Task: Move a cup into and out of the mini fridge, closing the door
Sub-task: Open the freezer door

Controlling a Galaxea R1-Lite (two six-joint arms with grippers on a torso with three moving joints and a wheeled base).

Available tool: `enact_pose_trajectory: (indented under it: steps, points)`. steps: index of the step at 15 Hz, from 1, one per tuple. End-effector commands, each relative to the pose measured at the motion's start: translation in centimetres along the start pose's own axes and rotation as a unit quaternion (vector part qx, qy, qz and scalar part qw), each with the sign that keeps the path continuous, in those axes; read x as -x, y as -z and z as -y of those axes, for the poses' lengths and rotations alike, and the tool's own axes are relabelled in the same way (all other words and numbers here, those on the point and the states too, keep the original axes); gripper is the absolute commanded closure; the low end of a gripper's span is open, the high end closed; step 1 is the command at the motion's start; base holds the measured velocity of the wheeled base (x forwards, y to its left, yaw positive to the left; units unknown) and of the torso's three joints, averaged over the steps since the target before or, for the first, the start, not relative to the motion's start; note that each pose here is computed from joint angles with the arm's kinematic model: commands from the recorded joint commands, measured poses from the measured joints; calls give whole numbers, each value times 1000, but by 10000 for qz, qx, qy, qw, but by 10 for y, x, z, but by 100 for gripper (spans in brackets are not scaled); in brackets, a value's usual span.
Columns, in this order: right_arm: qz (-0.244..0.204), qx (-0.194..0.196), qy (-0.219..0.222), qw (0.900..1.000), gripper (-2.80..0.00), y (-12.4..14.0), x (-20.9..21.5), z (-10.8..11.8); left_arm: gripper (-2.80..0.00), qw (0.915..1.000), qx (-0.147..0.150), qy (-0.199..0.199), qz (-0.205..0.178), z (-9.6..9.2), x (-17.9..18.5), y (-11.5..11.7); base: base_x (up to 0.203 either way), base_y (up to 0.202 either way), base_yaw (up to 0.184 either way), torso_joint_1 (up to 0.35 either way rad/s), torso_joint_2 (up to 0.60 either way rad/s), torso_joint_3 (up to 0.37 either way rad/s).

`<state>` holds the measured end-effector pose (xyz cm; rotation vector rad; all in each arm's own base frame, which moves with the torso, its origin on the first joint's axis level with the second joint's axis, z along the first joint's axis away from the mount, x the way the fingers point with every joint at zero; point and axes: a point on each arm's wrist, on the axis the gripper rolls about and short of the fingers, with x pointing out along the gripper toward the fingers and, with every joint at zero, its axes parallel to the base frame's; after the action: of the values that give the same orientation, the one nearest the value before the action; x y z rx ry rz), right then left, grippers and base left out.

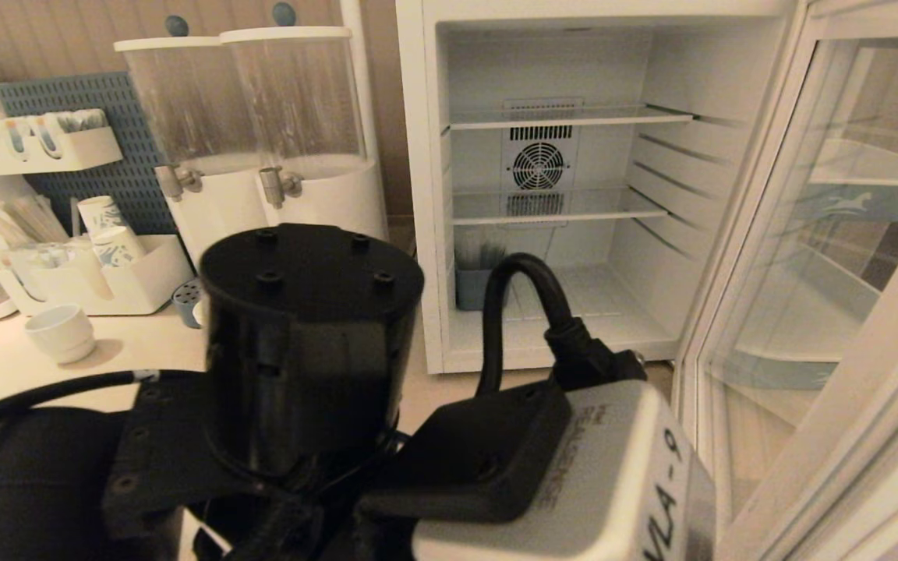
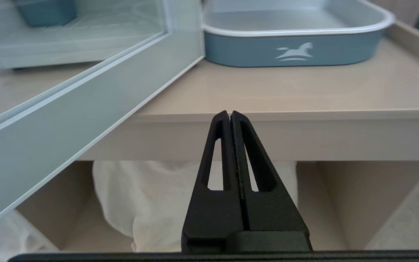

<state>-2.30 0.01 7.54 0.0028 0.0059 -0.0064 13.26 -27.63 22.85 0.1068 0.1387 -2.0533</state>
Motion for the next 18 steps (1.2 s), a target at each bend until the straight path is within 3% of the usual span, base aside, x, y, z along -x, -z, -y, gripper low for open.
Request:
enact_pose_trajectory:
  steps: [1,6,15,18]
  points:
    - [7,-2,-1,10000,0,0,0,0,-280,9990,118,-405,-132,-24,-17,13,0,0,0,0,0,0]
    - [7,-2,-1,10000,0,0,0,0,-280,9995,247,-77,-175,-8,-38,13,0,0,0,0,0,0]
    - [7,-2,-1,10000,0,0,0,0,-280,9993,165,242,-246,24,-70,10,0,0,0,0,0,0]
    - [6,-2,-1,10000,0,0,0,0,-280,9983,139,490,-297,42,-74,12,0,0,0,0,0,0]
